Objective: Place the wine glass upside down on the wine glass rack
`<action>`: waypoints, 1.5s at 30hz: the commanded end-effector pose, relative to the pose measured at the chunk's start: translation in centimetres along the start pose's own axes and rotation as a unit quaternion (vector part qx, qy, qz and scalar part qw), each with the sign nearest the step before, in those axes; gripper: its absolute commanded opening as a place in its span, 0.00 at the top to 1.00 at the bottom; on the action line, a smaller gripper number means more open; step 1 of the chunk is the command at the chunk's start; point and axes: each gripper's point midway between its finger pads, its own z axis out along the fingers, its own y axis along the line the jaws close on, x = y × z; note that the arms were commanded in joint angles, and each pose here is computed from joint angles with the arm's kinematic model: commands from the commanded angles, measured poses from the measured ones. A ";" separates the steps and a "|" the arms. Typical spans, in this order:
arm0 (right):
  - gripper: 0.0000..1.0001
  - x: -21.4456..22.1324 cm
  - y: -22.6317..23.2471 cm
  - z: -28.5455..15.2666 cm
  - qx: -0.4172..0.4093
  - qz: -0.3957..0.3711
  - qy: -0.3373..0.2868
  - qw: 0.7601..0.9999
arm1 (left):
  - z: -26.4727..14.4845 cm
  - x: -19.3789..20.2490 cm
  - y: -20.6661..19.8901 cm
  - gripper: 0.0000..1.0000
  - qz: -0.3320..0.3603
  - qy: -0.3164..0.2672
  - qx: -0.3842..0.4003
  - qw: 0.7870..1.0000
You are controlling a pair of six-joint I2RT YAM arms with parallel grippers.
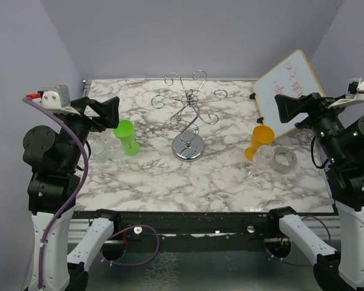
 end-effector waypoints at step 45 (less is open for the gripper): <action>0.86 32.9 -12.2 7.7 0.228 -0.017 0.464 0.856 | -0.2 5.9 -3.2 0.01 -0.029 0.060 0.103 0.992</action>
